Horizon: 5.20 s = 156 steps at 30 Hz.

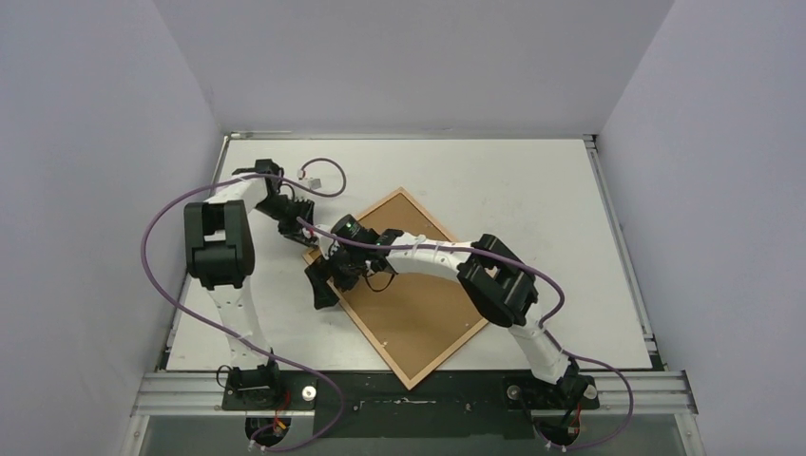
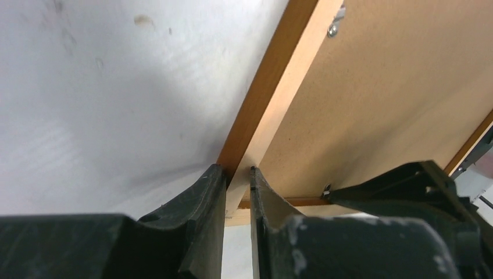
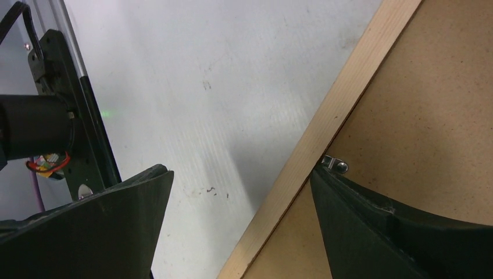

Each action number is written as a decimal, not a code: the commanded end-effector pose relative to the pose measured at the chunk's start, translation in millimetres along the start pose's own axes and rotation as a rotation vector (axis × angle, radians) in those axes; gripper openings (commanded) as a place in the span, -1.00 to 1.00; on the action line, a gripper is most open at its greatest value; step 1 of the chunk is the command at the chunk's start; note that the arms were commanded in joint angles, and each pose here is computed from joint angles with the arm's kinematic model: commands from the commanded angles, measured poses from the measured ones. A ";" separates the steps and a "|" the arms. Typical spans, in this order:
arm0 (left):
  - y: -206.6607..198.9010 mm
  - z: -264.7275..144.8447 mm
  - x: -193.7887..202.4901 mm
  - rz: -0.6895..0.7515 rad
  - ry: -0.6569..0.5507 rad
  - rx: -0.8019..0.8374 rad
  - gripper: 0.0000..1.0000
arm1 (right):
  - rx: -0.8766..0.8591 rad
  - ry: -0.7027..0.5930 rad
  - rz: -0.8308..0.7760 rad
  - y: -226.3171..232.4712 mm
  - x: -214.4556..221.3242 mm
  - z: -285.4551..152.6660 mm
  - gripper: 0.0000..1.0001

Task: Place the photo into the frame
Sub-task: Install the photo frame at the center of the board, then adjust the photo frame at the center of the board.

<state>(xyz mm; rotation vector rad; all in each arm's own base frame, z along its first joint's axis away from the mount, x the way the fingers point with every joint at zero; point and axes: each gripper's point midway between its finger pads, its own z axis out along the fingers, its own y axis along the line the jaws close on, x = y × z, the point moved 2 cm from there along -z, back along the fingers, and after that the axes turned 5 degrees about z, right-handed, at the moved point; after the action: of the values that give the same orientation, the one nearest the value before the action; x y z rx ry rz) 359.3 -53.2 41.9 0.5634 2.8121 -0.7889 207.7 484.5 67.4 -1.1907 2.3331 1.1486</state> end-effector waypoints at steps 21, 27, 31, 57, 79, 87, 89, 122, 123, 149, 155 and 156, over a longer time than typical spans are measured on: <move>-22.8 -41.7 50.1 -0.065 -0.022 -0.048 -0.59 | 0.502 -0.536 0.324 -192.7 -37.4 -250.2 0.79; -14.7 -7.8 56.4 -0.070 0.024 -0.112 -0.61 | 0.572 -0.559 0.481 -226.0 11.6 -270.3 0.79; -12.3 4.9 40.0 -0.078 -0.003 -0.128 -0.63 | 0.514 -0.573 0.530 -225.4 31.5 -263.4 0.79; -6.5 38.2 -53.6 -0.115 -0.075 -0.103 -0.64 | 0.421 -0.490 0.637 -133.7 105.9 -243.9 0.79; -55.8 26.5 18.9 0.045 0.011 0.106 -0.67 | 0.405 -0.526 0.662 -218.1 32.2 -228.0 0.80; -69.8 29.2 32.9 0.124 0.037 0.131 -0.67 | 0.348 -0.533 0.640 -248.3 -35.5 -220.1 0.80; -67.1 27.1 35.4 0.122 0.036 0.129 -0.67 | 0.349 -0.545 0.617 -245.2 -48.5 -231.4 0.80; -97.1 40.1 70.2 0.312 0.133 0.140 -0.77 | 0.388 -0.512 0.695 -270.9 -78.9 -187.1 0.79; -99.2 41.2 69.6 0.310 0.133 0.145 -0.77 | 0.365 -0.521 0.687 -267.5 -89.5 -179.8 0.80; -61.6 -69.9 4.2 0.126 -0.145 0.193 -0.54 | 0.695 -0.725 0.634 -229.9 -90.0 -326.1 0.80; -1.0 -40.1 -8.4 -0.015 -0.142 0.023 -0.61 | 0.874 -0.777 0.843 -197.2 33.9 -348.6 0.79; 2.0 -37.5 -10.0 -0.027 -0.143 0.022 -0.61 | 0.870 -0.759 0.863 -191.1 47.3 -346.4 0.80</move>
<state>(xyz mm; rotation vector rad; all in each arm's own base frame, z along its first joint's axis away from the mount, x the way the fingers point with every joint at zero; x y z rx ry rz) 338.2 -47.2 99.0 0.5540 2.6646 -0.9576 405.5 160.3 186.5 0.3612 2.2123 0.5660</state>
